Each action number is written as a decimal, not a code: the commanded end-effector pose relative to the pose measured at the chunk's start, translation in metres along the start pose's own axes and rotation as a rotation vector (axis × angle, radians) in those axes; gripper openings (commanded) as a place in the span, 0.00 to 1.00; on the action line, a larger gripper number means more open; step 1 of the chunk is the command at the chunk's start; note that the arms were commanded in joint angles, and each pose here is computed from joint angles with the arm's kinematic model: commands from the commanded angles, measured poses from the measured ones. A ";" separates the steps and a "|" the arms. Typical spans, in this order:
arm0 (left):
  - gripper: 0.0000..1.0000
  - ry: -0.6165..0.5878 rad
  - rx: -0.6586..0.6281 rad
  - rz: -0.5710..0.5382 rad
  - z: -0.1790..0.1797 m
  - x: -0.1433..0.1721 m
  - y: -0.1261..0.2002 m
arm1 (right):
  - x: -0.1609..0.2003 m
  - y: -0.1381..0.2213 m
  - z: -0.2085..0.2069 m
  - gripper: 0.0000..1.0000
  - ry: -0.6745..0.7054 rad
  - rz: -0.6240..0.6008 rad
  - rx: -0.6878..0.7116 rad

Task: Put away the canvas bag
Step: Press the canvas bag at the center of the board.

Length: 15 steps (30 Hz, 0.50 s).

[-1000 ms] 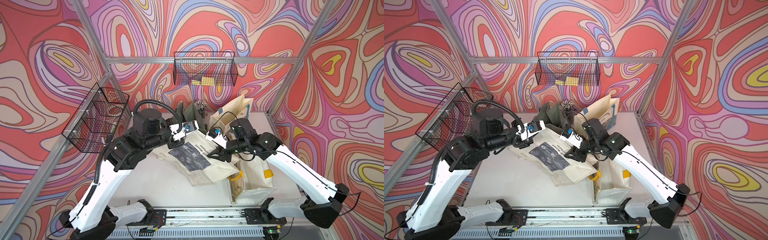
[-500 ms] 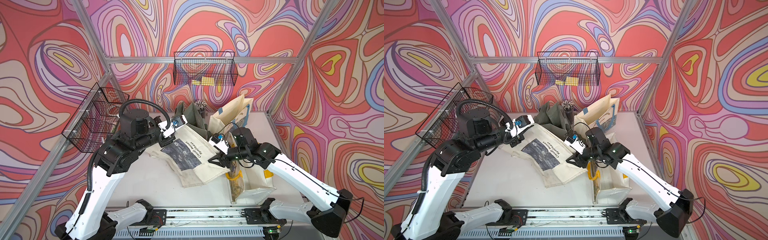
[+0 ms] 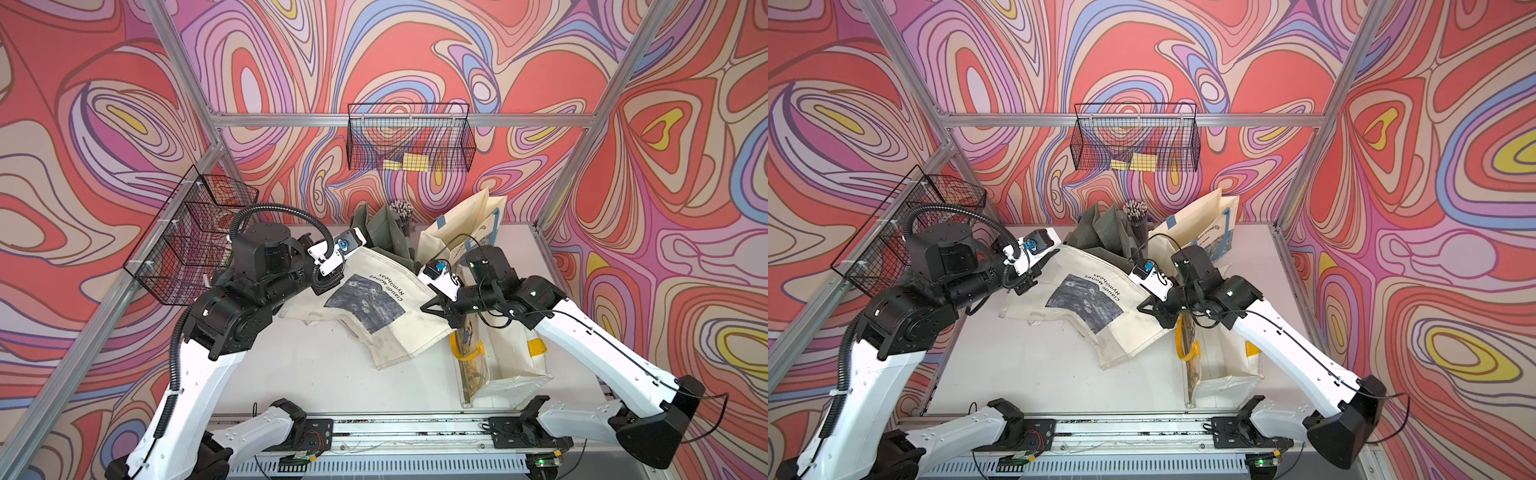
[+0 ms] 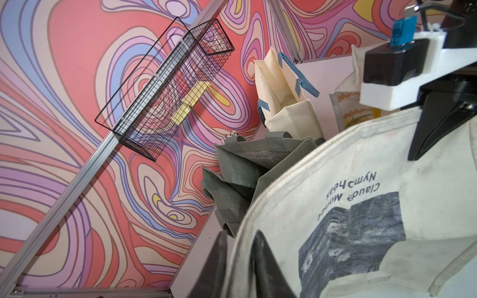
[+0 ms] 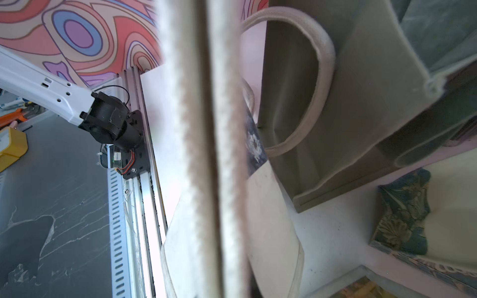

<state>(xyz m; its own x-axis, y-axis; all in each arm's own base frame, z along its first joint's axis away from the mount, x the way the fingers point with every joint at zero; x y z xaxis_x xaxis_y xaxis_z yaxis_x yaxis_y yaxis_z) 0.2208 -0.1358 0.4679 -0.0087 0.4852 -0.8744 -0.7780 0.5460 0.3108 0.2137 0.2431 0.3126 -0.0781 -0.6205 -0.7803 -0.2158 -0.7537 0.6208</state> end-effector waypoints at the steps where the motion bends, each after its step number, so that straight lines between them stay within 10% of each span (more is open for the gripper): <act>1: 0.59 0.009 0.020 -0.020 -0.004 0.001 0.006 | -0.009 0.016 -0.002 0.00 0.063 0.055 -0.004; 6: 0.75 -0.005 0.058 -0.068 -0.009 -0.008 0.018 | -0.011 0.023 -0.004 0.00 0.054 0.160 -0.028; 15: 0.70 -0.163 0.171 0.027 -0.041 -0.019 0.012 | -0.023 0.032 -0.011 0.00 0.057 0.193 -0.010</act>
<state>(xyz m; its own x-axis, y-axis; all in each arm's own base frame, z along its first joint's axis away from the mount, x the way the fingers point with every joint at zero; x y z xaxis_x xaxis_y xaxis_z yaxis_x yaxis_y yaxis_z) 0.1888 -0.1643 0.4846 0.0857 0.5021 -0.8606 -0.6651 0.6719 0.3258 0.2178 0.2311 0.3356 -0.0875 -0.7784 -0.6217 -0.1700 -0.6033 0.7792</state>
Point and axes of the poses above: each gripper's point midway between its finger pads, its own y axis back along the fingers, its own z axis along the line the jaws close on, x = y × z, the point moved 4 cm from there along y, back along the fingers, and after that the axes turned 14 degrees about y, right-handed, at the moved point
